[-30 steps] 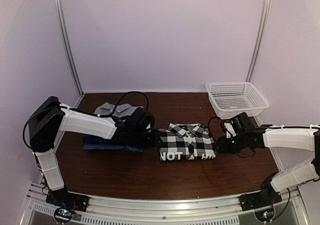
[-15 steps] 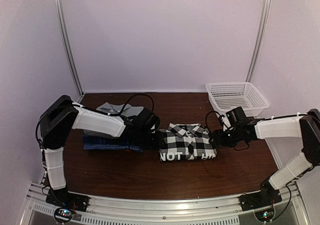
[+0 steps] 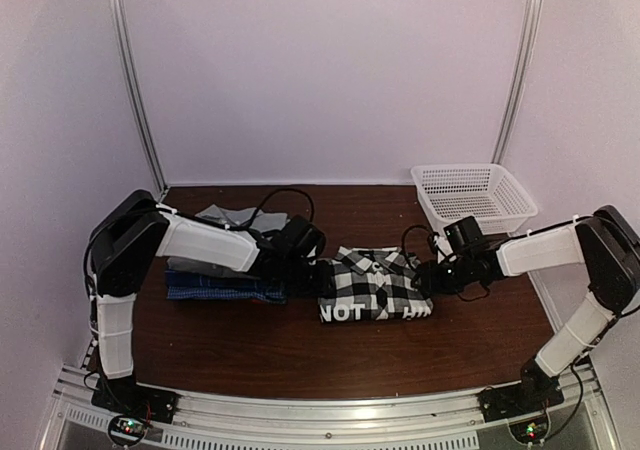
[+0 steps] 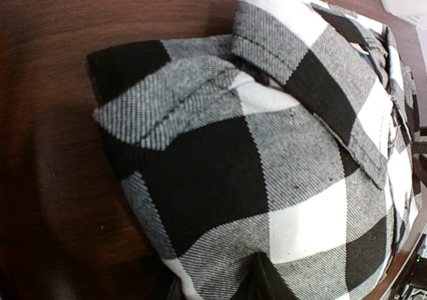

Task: Fold and stack the long sleeve shirts
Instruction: Pick up the square-folded shirt from the center of the board, then place the square-folded shirt on the square-folded shirt.

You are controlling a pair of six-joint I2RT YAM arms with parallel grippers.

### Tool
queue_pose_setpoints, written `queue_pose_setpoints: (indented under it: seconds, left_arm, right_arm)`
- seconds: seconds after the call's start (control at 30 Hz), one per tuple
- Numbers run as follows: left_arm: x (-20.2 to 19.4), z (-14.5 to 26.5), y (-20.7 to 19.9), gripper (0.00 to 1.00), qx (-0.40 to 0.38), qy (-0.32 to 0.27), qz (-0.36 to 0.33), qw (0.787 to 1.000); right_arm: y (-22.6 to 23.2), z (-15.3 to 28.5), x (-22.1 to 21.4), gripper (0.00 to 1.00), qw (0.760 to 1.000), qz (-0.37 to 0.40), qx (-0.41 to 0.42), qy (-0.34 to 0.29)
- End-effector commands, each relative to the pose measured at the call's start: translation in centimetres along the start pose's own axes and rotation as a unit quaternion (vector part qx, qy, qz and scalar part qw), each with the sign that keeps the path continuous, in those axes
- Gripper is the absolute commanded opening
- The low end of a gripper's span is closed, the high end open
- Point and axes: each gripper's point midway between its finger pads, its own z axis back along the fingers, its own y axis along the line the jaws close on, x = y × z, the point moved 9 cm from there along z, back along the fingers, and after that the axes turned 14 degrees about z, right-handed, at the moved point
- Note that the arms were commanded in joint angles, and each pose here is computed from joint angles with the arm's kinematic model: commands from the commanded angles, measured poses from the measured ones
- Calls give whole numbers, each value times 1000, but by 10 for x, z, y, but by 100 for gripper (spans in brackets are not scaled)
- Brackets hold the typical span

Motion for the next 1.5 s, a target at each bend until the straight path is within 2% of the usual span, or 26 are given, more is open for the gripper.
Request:
queue_pose_setpoints:
  seconds: [0.0,0.23,0.3,0.7,1.0,1.23,1.47]
  left_arm:
    - [-3,-11,2,29,-9,21,3,1000]
    - [6,1,-20,2,-43,15,-5,999]
    - [10,8,-27,0,-53,9,-7,999]
    - [33,73,-68,0,-95,-37,-33,994]
    - [58,131,-77,0,-118,-60,-52,990]
    - [87,180,-53,0,-100,-101,-45,989]
    - [114,229,2,0,-66,-131,-25,989]
  right_arm:
    - [8,-9,-2,46,1000,-3,29,9]
    - [23,0,10,9,998,6,56,-4]
    - [26,7,16,1,998,9,58,-12]
    - [49,65,59,0,993,24,79,-85]
    - [83,101,92,0,981,30,125,-142]
    - [139,110,120,0,962,29,188,-196]
    - [210,97,148,0,945,43,244,-213]
